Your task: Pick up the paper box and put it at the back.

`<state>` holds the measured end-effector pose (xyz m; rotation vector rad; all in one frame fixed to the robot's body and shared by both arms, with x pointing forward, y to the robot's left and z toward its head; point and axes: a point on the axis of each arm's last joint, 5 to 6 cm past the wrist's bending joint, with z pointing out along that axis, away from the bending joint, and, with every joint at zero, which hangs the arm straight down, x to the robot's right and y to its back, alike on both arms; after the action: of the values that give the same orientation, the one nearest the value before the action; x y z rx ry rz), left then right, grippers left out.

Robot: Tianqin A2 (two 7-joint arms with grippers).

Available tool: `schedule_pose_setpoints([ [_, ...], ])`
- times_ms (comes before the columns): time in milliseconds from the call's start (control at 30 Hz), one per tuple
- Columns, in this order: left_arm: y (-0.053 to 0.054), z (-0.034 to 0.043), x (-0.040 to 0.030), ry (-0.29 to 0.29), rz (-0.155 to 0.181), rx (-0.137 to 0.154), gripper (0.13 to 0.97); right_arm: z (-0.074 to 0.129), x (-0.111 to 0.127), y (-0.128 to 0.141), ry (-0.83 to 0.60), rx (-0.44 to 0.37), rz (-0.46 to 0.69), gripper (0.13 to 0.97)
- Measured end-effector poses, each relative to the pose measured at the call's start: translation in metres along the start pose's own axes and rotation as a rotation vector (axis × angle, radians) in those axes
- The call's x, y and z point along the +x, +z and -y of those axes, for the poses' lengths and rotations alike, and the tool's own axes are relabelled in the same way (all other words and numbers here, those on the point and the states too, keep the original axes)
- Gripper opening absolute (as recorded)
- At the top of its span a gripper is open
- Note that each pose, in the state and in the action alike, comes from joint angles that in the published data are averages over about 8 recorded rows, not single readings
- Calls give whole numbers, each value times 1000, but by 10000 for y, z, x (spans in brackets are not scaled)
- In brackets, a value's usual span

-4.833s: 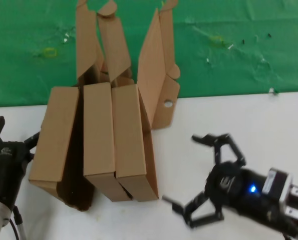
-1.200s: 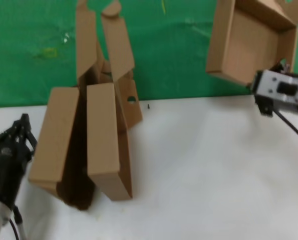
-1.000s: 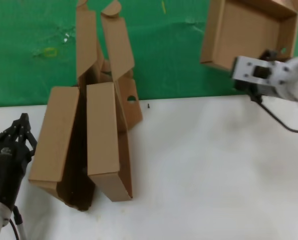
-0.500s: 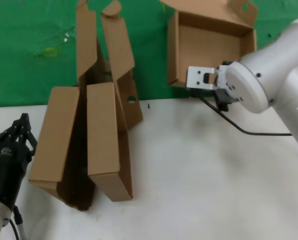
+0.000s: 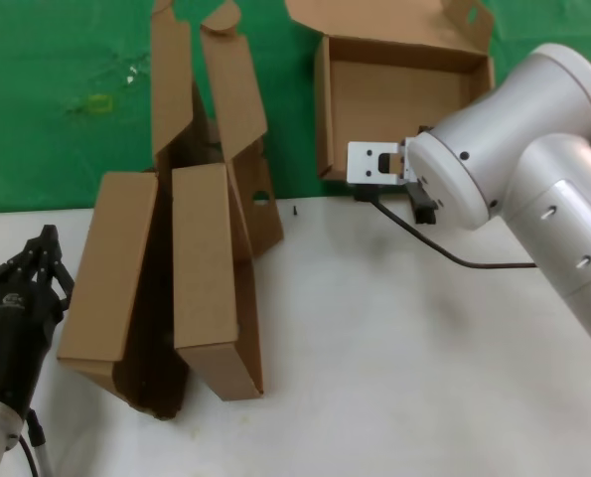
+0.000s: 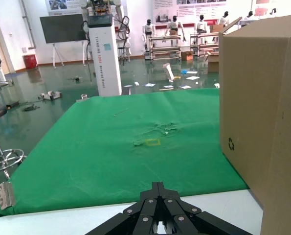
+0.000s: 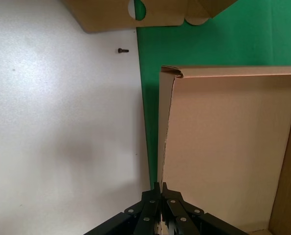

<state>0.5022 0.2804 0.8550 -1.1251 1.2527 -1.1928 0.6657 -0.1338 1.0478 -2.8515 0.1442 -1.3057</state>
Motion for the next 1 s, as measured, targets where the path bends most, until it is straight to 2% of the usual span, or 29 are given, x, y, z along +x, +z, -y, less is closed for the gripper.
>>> schedule_pose_setpoints([
  [600, 0, 0, 0, 0, 0, 0, 143, 52, -29, 130, -11, 17, -6, 178],
  [867, 0, 0, 0, 0, 0, 0, 143, 67, -56, 124, 2, 33, -9, 280],
  [1000, 0, 0, 0, 0, 0, 0, 143, 87, -30, 23, 10, 55, -16, 280],
])
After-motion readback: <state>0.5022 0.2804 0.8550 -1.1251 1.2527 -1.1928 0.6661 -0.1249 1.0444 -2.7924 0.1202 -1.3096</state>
